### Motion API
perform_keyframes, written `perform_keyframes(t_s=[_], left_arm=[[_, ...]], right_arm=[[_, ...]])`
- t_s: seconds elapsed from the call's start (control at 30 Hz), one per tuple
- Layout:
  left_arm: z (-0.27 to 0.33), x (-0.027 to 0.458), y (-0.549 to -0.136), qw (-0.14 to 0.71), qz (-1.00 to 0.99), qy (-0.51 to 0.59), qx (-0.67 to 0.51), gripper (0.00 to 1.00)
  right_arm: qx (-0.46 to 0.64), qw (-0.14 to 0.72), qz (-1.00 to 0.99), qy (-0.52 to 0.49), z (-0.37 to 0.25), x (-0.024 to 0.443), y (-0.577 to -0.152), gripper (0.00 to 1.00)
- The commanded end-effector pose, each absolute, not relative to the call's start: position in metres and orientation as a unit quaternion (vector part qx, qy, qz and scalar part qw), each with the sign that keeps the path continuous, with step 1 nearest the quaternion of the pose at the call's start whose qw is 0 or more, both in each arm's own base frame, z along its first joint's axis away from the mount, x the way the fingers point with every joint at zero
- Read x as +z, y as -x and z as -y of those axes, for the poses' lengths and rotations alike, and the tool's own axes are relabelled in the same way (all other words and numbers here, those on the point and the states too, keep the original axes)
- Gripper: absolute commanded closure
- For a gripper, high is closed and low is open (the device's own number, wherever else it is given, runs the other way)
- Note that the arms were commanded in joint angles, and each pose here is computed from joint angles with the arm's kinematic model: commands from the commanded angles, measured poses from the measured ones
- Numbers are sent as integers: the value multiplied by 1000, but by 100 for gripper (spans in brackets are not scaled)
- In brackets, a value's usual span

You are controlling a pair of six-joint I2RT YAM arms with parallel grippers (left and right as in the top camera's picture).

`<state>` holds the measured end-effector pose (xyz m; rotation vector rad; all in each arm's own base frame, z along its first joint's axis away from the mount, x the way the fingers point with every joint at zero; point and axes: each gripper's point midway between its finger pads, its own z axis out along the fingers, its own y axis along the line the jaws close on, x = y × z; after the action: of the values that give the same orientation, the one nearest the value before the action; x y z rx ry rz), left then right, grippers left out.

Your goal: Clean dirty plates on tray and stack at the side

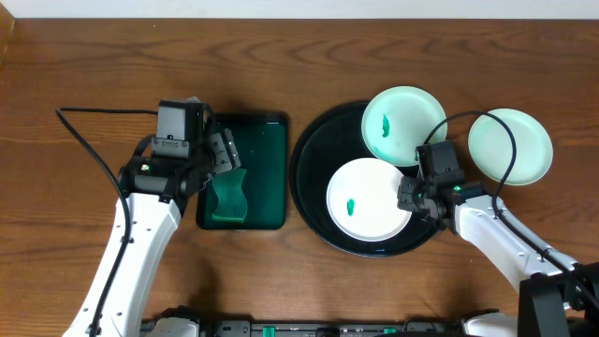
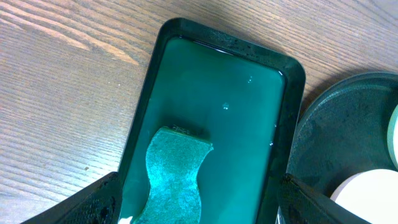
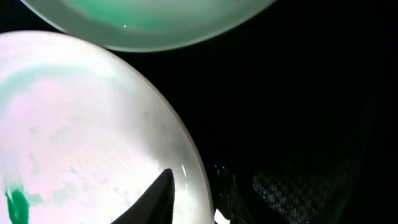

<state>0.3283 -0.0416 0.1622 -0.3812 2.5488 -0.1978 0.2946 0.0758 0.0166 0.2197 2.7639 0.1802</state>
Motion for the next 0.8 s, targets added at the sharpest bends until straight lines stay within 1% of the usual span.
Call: perform_keyframes(t_s=[0.0, 0.13, 0.3, 0.37, 0.47, 0.5, 0.6, 0.63, 0.67, 0.7, 0.77], left_arm=[[39, 171, -333, 287, -945, 140, -69, 20], [39, 171, -333, 287, -945, 140, -69, 20], [39, 171, -333, 287, -945, 140, -69, 20], [39, 171, -333, 287, -945, 141, -69, 20], [39, 171, -333, 287, -945, 140, -69, 20], [39, 171, -333, 287, -945, 140, -69, 20], [39, 171, -333, 287, -945, 141, -69, 20], [39, 171, -333, 287, -945, 140, -69, 20], [39, 171, -333, 287, -945, 140, -69, 20], [39, 171, -333, 287, -945, 140, -69, 20], [39, 171, -333, 287, -945, 140, -69, 20]], right_arm=[[57, 182, -980, -60, -73, 13, -295, 70], [53, 189, -980, -20, -76, 14, -297, 64], [48, 190, -981, 11, -78, 14, -297, 65], [47, 189, -981, 14, -78, 12, -297, 69], [46, 183, -982, 17, -80, 7, -296, 85], [46, 181, -982, 17, -80, 5, -296, 88], [46, 181, -982, 17, -80, 3, -298, 88], [46, 183, -982, 17, -80, 3, -299, 90], [47, 185, -981, 17, -80, 4, -300, 96], [47, 187, -981, 17, -81, 4, -301, 99], [48, 190, -981, 17, -81, 5, -302, 99]])
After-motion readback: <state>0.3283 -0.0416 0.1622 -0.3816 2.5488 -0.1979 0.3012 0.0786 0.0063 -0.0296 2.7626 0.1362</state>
